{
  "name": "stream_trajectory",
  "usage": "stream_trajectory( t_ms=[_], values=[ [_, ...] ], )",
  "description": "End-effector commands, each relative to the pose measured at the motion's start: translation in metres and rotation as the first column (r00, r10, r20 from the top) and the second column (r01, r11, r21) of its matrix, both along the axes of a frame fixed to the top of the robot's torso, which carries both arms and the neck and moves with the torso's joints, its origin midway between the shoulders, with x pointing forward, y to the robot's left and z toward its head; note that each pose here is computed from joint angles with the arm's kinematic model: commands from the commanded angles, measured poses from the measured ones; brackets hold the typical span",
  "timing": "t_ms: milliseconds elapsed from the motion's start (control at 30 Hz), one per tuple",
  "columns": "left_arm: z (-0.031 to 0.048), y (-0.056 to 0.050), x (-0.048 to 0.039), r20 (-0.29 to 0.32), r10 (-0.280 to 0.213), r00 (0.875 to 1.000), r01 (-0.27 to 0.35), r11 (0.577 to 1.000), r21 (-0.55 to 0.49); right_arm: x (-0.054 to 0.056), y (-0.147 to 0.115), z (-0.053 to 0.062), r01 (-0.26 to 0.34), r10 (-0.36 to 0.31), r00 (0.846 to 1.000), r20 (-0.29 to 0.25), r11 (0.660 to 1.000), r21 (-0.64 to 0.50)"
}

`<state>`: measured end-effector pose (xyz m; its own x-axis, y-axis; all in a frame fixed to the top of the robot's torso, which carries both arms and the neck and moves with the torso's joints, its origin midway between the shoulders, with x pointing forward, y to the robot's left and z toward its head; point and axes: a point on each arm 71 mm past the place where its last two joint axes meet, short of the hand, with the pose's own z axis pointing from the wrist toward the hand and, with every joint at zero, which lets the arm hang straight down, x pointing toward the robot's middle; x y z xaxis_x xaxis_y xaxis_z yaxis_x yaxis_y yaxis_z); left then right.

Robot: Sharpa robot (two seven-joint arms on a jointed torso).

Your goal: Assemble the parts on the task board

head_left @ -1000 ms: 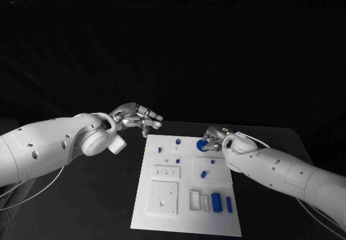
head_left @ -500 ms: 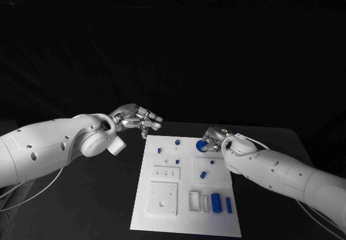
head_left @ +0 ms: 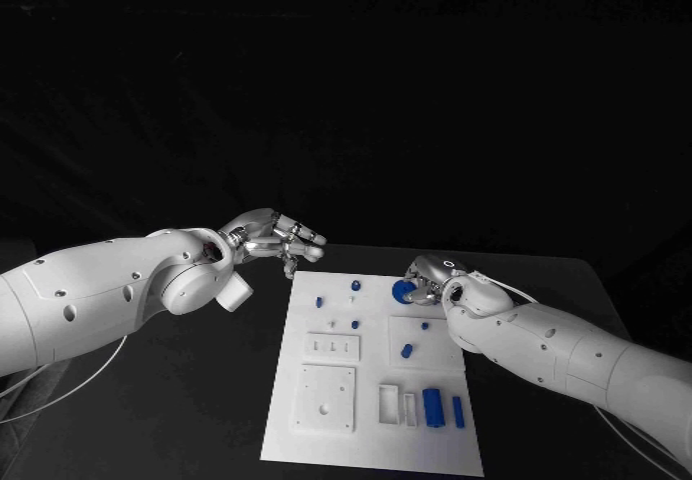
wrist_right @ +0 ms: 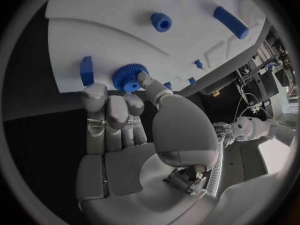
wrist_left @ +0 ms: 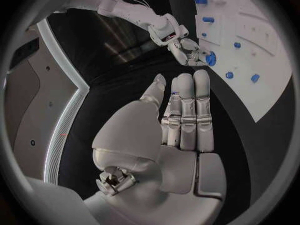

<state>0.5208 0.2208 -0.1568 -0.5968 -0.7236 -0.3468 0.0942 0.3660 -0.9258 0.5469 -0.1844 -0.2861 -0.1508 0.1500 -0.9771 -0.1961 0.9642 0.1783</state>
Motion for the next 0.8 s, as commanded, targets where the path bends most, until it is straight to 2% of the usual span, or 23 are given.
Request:
stream_trajectory(
  t_ms=[33,233,367,800],
  values=[
    [0.0008,-0.002,-0.0008,-0.001,-0.021,1.0,0.021,1.0,-0.003,-0.004,0.006,0.002,-0.008,0.009,0.999,0.049,1.0,-0.016],
    [0.0008,-0.002,-0.0008,-0.001,-0.019,1.0,0.019,1.0,-0.003,-0.008,0.024,0.017,-0.049,0.047,0.993,0.108,0.999,0.016],
    [0.0008,-0.002,-0.0009,-0.002,-0.019,1.0,0.019,1.0,-0.002,-0.011,0.036,0.023,-0.075,0.07,0.989,0.126,0.997,0.032],
    [0.0008,-0.003,-0.0009,-0.002,-0.022,1.0,0.022,1.0,-0.003,-0.02,0.074,0.032,-0.148,0.138,0.979,0.151,0.987,0.056]
  ],
)
